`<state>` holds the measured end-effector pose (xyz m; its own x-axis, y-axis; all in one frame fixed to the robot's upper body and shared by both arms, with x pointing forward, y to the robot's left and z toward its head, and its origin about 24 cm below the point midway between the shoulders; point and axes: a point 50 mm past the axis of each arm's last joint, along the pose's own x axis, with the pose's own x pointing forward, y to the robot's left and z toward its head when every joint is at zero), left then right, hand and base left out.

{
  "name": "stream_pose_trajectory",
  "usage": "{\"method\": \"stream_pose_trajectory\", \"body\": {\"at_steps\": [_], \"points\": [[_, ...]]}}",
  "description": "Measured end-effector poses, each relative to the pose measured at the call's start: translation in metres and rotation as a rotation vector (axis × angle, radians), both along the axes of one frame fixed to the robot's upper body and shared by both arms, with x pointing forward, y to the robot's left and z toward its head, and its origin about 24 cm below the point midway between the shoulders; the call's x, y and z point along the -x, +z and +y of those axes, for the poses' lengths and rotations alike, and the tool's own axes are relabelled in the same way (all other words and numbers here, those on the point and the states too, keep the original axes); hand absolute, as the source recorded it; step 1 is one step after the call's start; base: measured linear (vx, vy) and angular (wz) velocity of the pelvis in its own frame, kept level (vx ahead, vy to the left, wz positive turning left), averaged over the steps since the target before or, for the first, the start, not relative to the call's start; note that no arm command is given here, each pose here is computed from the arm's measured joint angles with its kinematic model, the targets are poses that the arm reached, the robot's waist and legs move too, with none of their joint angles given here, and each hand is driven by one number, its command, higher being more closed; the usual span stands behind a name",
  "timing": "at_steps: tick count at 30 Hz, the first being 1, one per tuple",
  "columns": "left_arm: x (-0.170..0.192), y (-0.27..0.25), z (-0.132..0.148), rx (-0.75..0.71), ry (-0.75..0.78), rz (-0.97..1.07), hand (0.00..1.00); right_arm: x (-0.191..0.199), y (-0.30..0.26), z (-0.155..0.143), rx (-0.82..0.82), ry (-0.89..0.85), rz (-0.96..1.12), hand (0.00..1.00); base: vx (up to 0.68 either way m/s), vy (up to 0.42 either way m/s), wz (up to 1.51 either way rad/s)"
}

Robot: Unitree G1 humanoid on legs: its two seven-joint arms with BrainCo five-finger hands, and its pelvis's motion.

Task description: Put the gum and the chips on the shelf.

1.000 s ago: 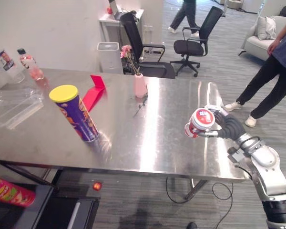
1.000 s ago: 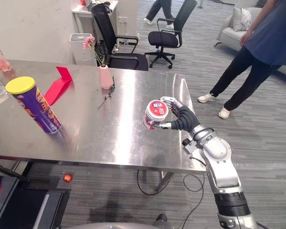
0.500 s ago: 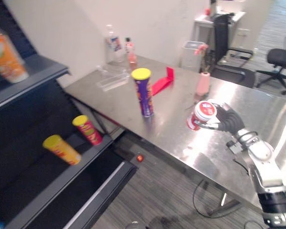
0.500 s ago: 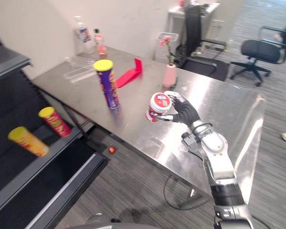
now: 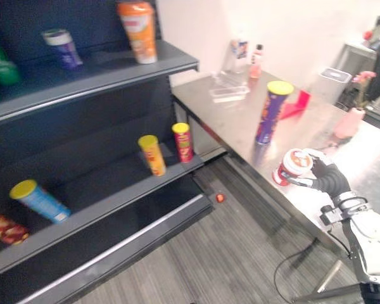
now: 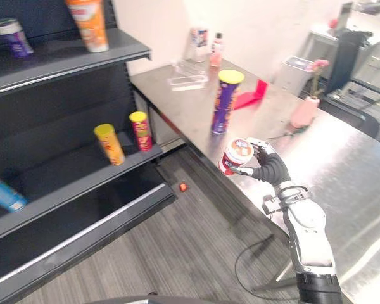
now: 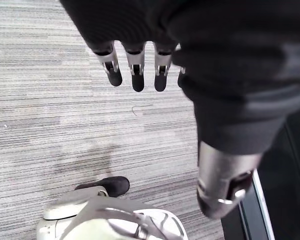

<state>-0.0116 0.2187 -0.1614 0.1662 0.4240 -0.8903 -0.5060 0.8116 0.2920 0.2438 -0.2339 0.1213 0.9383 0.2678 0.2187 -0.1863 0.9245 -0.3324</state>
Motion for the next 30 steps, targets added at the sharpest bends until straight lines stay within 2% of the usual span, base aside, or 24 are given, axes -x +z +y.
{"method": "stream_pose_trajectory", "body": {"at_steps": [4, 7, 11, 14, 16, 23, 30], "points": [[-0.007, 0.002, 0.004, 0.000, -0.018, -0.011, 0.00, 0.008, -0.007, -0.001, 0.007, -0.001, 0.003, 1.00, -0.03, 0.133, 1.02], [-0.027, 0.003, 0.011, 0.001, -0.037, -0.038, 0.00, 0.012, -0.007, -0.001, 0.002, -0.006, -0.002, 1.00, -0.02, 0.037, 1.23], [-0.046, 0.001, 0.003, 0.036, -0.080, -0.056, 0.00, 0.013, -0.004, 0.001, -0.005, 0.000, -0.022, 1.00, 0.01, 0.032, 0.96], [-0.050, 0.004, 0.016, 0.006, -0.083, -0.057, 0.00, 0.015, -0.009, 0.009, -0.048, 0.010, -0.027, 1.00, 0.12, 0.022, 0.94], [-0.053, 0.004, 0.010, 0.017, -0.099, -0.070, 0.00, 0.014, -0.011, 0.009, -0.051, 0.014, -0.020, 1.00, 0.07, 0.005, 0.86], [-0.021, 0.003, 0.004, 0.033, -0.063, -0.015, 0.00, -0.002, -0.005, 0.040, -0.048, 0.200, -0.037, 1.00, 0.03, -0.092, 0.39], [-0.011, 0.001, -0.006, 0.050, -0.062, -0.010, 0.00, -0.006, -0.037, 0.041, -0.085, 0.207, 0.126, 1.00, 0.01, -0.080, 0.06]]}}
